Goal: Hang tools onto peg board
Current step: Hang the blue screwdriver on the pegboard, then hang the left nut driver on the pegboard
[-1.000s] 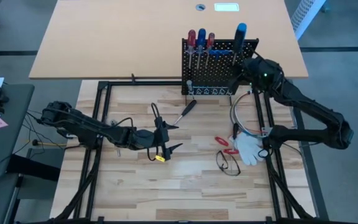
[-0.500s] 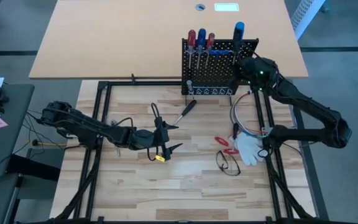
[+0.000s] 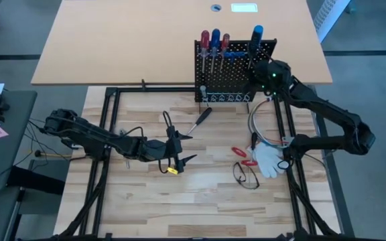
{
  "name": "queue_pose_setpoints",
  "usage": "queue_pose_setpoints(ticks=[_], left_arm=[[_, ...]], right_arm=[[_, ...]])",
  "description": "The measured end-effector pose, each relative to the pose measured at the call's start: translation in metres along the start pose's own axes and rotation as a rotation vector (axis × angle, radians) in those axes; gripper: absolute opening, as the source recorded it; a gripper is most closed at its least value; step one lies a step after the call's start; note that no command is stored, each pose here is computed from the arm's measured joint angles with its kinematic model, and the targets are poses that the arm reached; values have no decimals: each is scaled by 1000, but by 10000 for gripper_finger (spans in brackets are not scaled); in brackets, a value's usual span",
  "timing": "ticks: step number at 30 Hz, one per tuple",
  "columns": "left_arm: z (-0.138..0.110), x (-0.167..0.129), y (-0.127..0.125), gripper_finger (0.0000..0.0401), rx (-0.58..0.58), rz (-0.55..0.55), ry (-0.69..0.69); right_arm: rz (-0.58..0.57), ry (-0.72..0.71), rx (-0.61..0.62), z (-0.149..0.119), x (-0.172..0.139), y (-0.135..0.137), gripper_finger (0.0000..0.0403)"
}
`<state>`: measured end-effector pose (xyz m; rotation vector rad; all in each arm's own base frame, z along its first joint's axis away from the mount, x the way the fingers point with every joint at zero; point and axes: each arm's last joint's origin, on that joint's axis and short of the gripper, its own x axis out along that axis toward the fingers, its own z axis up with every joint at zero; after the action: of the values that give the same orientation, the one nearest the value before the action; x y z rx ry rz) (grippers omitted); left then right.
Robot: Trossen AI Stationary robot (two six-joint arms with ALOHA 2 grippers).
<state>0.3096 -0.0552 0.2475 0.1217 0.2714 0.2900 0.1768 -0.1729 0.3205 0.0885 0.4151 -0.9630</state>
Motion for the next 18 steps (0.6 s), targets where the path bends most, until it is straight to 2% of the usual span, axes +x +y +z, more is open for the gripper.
queue_pose_setpoints(ticks=[5,13,18], left_arm=[[0,0,0,342,-4,0,0],[0,0,0,342,-3,-2,0],[0,0,-1,342,-4,-2,3]], right_arm=[[9,89,-38,-10,1,1,65],[20,215,-136,-22,-7,2,164],[39,216,-158,-24,-18,4,198]])
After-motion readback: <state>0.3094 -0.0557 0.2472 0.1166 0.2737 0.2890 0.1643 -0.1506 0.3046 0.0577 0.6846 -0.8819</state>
